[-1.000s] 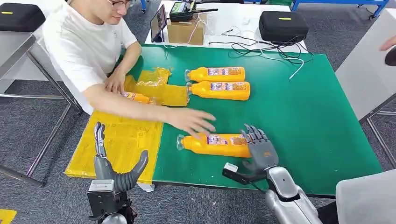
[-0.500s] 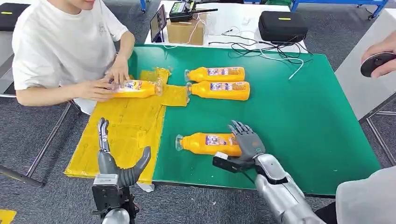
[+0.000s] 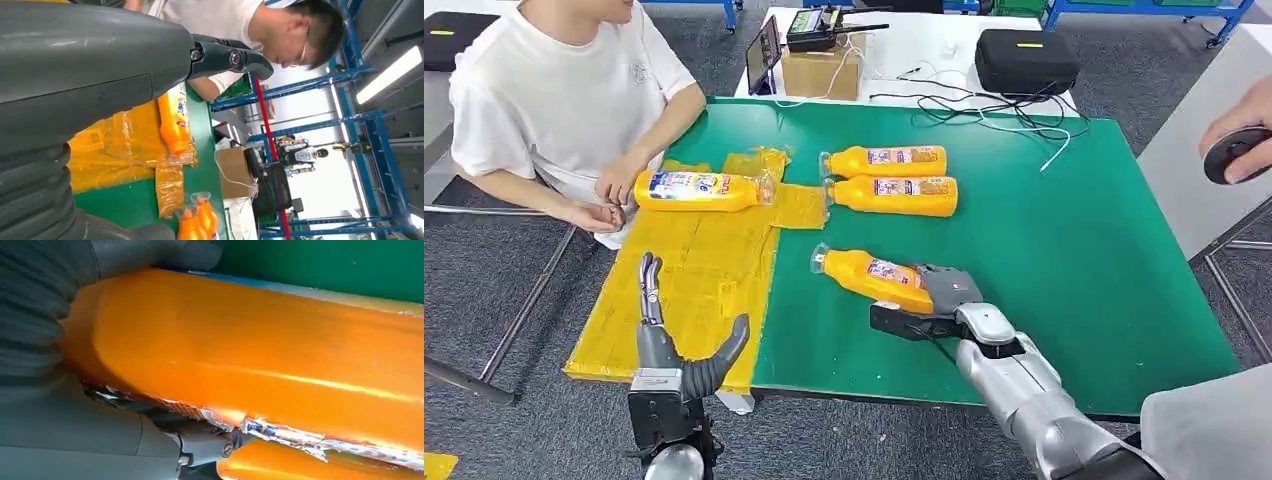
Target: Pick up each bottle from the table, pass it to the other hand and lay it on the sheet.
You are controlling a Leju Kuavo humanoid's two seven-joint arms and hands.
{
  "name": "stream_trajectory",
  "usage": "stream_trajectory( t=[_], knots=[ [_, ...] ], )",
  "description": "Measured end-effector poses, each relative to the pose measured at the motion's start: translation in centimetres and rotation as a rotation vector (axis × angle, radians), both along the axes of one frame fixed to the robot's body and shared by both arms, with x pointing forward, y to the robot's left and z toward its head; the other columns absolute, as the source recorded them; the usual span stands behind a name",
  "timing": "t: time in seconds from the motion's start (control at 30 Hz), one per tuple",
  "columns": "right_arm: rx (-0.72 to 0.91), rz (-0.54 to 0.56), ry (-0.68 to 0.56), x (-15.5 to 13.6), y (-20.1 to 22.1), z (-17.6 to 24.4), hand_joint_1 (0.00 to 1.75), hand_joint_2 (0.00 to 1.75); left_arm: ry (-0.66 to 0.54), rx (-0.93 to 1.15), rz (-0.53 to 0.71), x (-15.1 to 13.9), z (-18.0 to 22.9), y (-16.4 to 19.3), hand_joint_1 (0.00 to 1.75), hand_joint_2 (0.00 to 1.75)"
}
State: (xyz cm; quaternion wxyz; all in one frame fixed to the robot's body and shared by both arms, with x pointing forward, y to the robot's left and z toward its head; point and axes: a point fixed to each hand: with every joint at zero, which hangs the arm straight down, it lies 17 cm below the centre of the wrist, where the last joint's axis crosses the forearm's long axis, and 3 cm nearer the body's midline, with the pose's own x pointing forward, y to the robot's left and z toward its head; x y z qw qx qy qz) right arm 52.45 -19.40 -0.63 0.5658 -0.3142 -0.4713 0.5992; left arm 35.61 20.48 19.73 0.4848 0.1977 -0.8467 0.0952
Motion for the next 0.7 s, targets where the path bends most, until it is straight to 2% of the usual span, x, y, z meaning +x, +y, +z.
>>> stream_trajectory(
  t=[0.17, 0.27, 0.3, 0.37, 0.4, 0.47, 0.53, 0.6, 0.7],
  knots=[
    [0.108, 0.072, 0.031, -0.5, 1.7, 0.0, 1.75, 1.75, 0.043, -0.071, 0.002, 0.3, -1.1, 0.3, 0.0, 1.75],
    [0.257, 0.08, 0.059, -1.6, 3.1, -0.3, 1.75, 1.75, 0.152, -0.198, -0.006, 0.8, -3.6, 1.1, 0.0, 1.75],
    [0.312, 0.084, 0.06, -2.0, 3.7, -0.1, 1.75, 1.75, 0.179, -0.228, -0.002, 0.7, -4.4, 1.4, 0.0, 0.0],
    [0.407, 0.098, 0.048, -2.5, 5.1, 0.5, 1.75, 1.75, 0.219, -0.294, 0.004, 0.9, -5.6, 1.8, 0.0, 0.0],
    [0.469, 0.11, 0.032, -3.1, 6.1, 1.0, 1.75, 1.75, 0.232, -0.334, 0.008, 0.9, -6.2, 2.0, 0.0, 1.75],
    [0.581, 0.139, -0.007, -4.2, 8.2, 2.1, 1.75, 1.75, 0.255, -0.407, 0.023, 0.9, -7.3, 2.4, 0.0, 1.75],
    [0.589, 0.171, -0.092, -5.0, 9.1, 3.1, 1.75, 1.75, 0.281, -0.484, -0.002, 1.2, -8.3, 2.0, 0.0, 1.75],
    [0.615, 0.185, -0.148, -5.7, 9.7, 3.9, 1.75, 1.75, 0.303, -0.587, -0.077, 1.5, -9.1, 0.7, 0.0, 1.75],
    [0.71, 0.187, -0.166, -6.2, 10.3, 5.0, 1.75, 1.75, 0.276, -0.667, -0.194, 1.8, -8.4, -1.3, 0.0, 1.75]
  ],
)
